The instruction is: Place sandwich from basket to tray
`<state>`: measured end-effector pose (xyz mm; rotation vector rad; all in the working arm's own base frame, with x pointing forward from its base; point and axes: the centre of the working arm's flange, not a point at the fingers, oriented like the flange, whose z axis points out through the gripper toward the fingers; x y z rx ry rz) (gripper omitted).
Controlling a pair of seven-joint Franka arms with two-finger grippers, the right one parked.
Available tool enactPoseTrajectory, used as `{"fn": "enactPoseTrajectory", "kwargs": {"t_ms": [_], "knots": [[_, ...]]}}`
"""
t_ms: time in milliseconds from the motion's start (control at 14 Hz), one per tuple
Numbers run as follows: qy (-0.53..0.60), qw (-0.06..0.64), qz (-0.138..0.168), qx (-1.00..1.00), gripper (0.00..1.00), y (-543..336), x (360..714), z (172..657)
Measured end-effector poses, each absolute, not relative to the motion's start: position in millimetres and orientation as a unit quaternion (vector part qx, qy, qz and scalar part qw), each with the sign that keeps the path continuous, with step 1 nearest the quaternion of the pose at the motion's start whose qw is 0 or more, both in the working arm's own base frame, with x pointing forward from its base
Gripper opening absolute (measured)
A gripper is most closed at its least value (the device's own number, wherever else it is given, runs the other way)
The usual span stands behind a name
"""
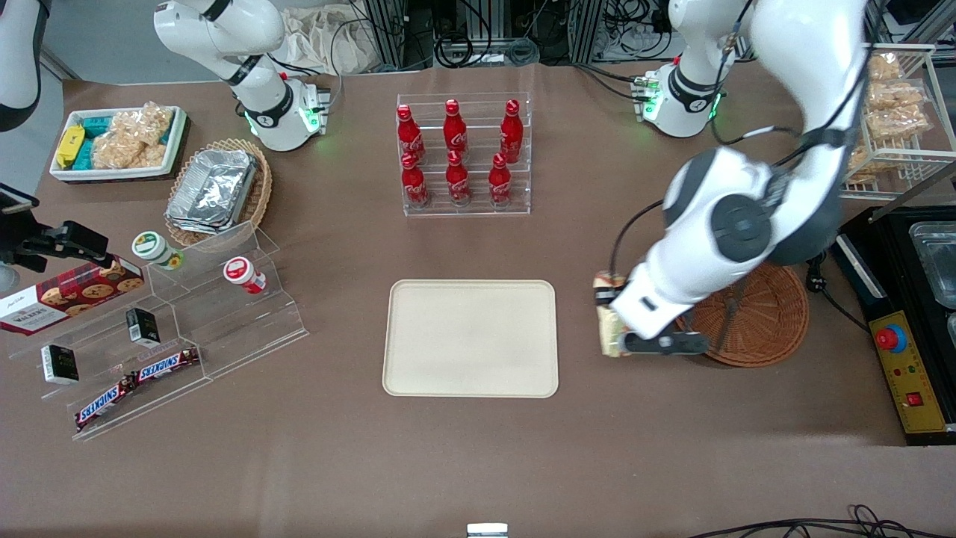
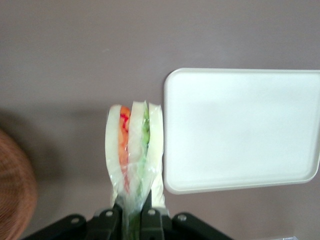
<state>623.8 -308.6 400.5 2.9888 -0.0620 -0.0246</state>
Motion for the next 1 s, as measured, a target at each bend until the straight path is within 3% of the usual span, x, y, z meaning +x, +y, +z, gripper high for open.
{"fn": "enactPoseTrajectory", "kwargs": {"t_ms": [357,714,1000], "knots": [[-0.035,0.054,-0.011,0.998,0.15,-379.2,607.2,287.4],[-0.028,0.058,-0.004,0.998,0.14,-398.1,603.7,238.3],[0.005,0.059,-0.002,0.998,0.48,-398.2,606.9,240.3]]}}
